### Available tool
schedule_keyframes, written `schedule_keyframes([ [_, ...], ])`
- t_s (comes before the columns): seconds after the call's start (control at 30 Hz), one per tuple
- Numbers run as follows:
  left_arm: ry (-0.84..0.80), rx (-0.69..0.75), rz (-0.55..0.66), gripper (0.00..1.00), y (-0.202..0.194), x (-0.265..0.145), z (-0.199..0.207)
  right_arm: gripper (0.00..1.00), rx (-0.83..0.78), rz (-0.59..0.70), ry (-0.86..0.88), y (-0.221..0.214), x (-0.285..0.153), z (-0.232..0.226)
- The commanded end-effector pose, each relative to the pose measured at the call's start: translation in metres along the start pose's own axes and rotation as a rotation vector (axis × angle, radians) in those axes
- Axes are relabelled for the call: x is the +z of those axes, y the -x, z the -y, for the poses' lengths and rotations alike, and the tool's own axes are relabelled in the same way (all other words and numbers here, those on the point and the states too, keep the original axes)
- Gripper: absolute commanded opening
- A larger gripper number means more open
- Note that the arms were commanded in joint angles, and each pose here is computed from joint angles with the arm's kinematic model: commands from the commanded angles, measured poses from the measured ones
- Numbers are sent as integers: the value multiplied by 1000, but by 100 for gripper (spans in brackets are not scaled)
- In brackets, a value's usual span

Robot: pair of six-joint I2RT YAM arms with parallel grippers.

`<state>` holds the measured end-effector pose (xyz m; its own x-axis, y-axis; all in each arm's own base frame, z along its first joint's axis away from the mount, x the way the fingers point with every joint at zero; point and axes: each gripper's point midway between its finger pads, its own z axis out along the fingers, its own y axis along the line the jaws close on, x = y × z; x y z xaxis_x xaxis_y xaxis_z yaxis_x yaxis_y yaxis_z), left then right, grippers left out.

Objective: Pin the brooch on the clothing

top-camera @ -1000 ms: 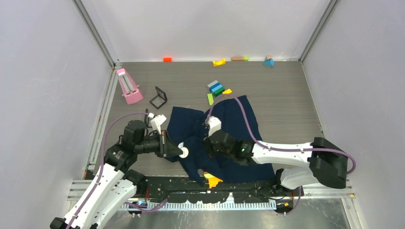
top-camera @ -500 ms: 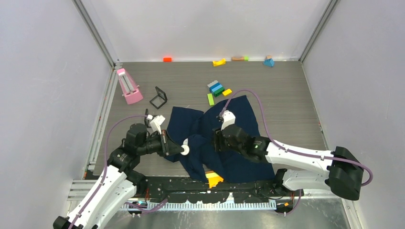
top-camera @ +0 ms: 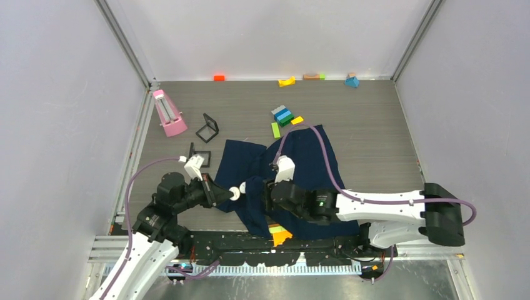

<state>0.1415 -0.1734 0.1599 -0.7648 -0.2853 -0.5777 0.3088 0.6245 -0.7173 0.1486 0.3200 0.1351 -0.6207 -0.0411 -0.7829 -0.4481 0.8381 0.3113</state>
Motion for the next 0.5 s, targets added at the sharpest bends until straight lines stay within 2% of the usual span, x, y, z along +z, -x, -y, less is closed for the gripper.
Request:
schedule_keyframes([
  [0.0,42,-50,9,0,-6,1,-12,53,68,99,-29,21,7,-20],
  [0.47,12,-112,24,0,-18,-1,-16,48,80,81,31,8,27,-54],
])
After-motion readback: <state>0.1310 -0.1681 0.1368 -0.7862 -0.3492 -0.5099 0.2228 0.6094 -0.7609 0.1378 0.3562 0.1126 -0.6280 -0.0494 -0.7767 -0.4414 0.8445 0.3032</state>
